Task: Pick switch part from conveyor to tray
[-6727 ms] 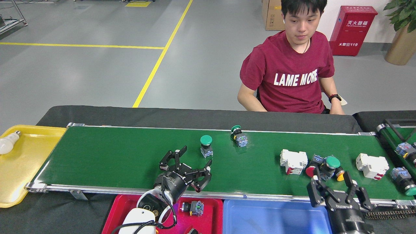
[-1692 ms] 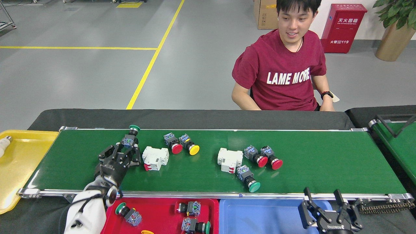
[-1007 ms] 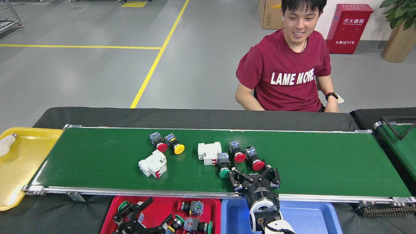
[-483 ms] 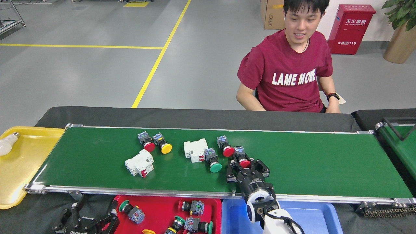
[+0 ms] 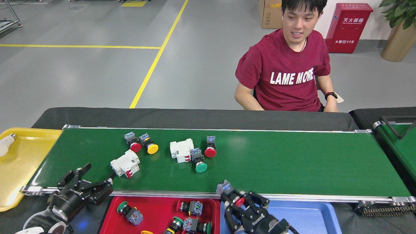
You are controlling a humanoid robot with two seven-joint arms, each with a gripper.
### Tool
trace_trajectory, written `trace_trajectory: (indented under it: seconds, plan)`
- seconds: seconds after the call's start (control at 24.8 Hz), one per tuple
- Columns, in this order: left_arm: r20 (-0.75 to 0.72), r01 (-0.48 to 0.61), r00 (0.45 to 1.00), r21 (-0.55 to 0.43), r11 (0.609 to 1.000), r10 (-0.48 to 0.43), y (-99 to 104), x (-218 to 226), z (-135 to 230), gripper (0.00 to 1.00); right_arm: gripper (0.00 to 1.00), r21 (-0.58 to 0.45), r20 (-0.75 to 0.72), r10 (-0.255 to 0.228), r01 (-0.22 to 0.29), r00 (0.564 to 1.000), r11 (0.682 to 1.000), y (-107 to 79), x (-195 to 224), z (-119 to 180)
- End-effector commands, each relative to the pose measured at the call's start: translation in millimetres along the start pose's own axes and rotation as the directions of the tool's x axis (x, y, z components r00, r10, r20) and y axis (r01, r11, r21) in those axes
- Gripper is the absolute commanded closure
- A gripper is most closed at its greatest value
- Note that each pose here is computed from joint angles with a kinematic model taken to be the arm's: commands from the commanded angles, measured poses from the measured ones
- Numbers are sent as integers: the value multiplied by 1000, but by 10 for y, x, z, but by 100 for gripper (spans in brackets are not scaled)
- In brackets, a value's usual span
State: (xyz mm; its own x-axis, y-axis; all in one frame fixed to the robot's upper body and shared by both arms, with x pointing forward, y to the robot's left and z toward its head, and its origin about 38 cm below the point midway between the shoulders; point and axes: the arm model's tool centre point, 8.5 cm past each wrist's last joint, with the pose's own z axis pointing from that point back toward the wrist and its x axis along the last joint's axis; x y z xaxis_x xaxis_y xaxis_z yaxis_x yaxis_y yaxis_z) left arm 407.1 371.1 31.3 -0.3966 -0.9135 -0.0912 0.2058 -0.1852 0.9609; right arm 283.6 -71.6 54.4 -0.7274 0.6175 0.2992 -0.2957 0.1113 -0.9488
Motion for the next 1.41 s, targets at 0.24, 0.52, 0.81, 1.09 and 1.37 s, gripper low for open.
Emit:
trace_trajectory:
  seconds: [0.24, 0.52, 0.81, 1.09, 1.37]
  plan:
    - [8, -25, 1000, 14, 1000, 25, 102, -96, -204, 0, 3, -31, 41, -41, 42, 998, 999, -121, 284, -264]
    - [14, -54, 998, -14, 998, 54, 92, -116, -352, 0, 4, -91, -76, -46, 39, 996, 995, -279, -84, -112]
    - [0, -93, 996, -7, 996, 93, 9, -68, -375, 83, 6, -244, -393, -64, -36, 917, 969, -726, -1112, 561]
    - [1, -87, 996, 50, 995, 87, 61, -70, -377, 89, 7, -329, -710, -123, -172, 694, 929, -707, -1695, 1497]
    - [59, -58, 997, 107, 993, 52, 246, -46, -318, 90, 8, -295, -791, -111, -216, 602, 931, -326, -1450, 1954]
